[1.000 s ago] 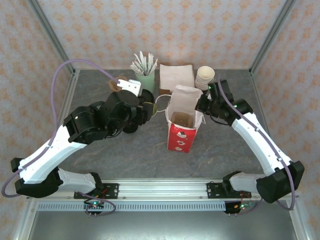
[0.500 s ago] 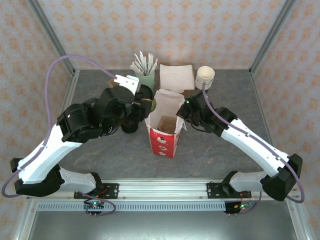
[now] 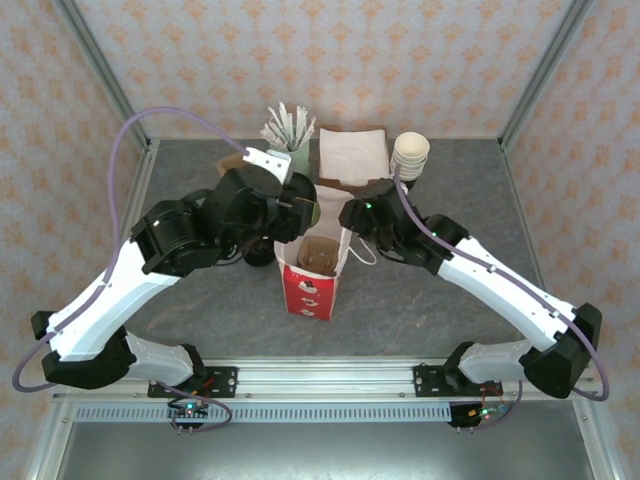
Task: Pack the takeout coffee
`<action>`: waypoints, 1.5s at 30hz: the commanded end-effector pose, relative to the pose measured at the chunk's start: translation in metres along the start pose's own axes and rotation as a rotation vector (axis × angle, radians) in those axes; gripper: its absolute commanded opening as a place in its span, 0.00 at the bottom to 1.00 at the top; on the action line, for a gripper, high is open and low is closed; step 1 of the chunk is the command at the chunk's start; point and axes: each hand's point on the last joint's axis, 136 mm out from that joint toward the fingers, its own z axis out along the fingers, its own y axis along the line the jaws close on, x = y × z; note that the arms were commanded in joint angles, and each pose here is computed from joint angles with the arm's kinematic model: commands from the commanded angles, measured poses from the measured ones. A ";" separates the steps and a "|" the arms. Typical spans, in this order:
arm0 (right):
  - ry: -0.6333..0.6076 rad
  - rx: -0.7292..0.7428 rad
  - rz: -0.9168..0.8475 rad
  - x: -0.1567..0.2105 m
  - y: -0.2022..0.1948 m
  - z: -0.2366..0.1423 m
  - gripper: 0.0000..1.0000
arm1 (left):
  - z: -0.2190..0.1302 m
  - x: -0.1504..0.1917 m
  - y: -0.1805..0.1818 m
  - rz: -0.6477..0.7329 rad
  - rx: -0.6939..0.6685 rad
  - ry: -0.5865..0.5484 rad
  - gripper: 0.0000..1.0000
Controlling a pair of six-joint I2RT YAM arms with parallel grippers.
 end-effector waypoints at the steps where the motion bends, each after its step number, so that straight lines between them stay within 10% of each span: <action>1: -0.076 -0.035 -0.116 -0.035 -0.001 -0.025 0.61 | 0.009 0.000 -0.006 0.008 0.014 0.008 0.70; 18: 0.146 -0.400 -0.446 -0.068 0.039 0.008 0.57 | 0.039 0.006 -0.008 0.051 -0.035 -0.016 0.68; 45: 0.228 -0.503 -0.698 -0.054 0.050 0.026 0.62 | 0.047 0.026 0.005 -0.106 -0.075 -0.037 0.65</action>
